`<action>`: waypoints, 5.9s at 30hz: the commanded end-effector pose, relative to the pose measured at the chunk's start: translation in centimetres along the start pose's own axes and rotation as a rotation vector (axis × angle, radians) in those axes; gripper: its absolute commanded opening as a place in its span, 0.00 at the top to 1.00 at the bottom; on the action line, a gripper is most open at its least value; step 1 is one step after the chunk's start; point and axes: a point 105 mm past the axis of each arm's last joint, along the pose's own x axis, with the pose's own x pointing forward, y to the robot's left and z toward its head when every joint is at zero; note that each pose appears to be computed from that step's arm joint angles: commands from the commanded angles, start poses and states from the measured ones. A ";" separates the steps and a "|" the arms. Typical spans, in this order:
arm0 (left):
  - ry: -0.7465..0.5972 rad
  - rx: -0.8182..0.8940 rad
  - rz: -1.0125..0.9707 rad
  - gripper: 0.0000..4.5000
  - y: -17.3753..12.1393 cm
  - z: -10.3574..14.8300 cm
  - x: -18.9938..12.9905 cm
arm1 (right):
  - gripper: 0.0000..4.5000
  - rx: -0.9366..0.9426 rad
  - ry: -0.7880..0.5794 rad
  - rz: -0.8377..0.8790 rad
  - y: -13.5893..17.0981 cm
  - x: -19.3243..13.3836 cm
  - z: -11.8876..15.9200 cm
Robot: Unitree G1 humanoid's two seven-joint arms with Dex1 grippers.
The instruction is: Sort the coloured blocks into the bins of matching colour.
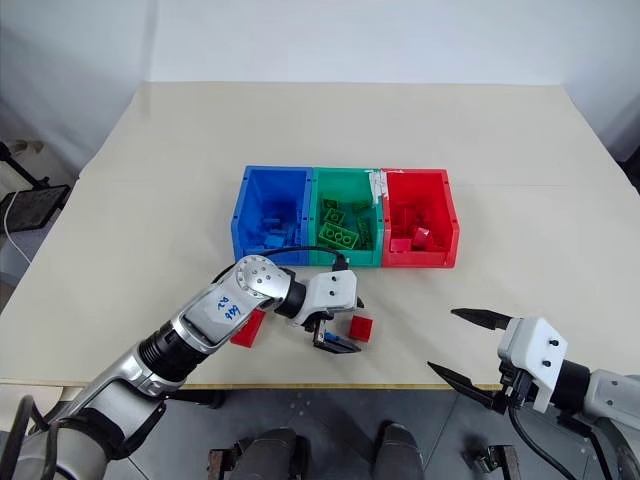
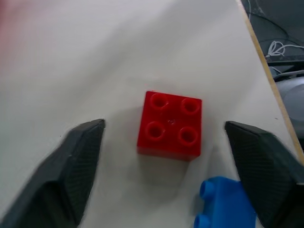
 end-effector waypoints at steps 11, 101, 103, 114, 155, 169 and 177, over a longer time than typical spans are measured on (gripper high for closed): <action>-0.208 0.069 0.090 0.67 1.4 3.3 -1.4 | 0.00 -0.022 -0.035 -0.070 -0.6 -0.2 0.9; -0.022 0.034 0.097 0.70 -1.7 -2.3 -4.4 | 0.00 -0.038 -0.007 0.114 0.5 0.6 0.8; -0.050 0.032 0.101 0.80 -1.6 -1.9 -4.6 | 0.00 -0.040 -0.022 0.118 0.6 0.9 1.0; -0.318 -0.115 0.696 0.80 4.9 -1.1 -12.7 | 0.00 0.007 -0.228 -0.047 -1.6 2.7 3.6; -0.119 -0.245 0.824 0.02 -6.7 -13.5 -27.4 | 0.00 -0.204 -0.245 0.411 -1.7 8.8 4.3; -0.145 -0.438 0.666 0.02 -6.7 -7.2 -16.2 | 0.00 -0.163 -0.224 0.349 -2.2 8.0 2.8; -0.031 -0.632 0.717 0.02 -7.2 -7.9 -13.0 | 0.00 -0.119 -0.190 0.382 -0.7 7.0 2.3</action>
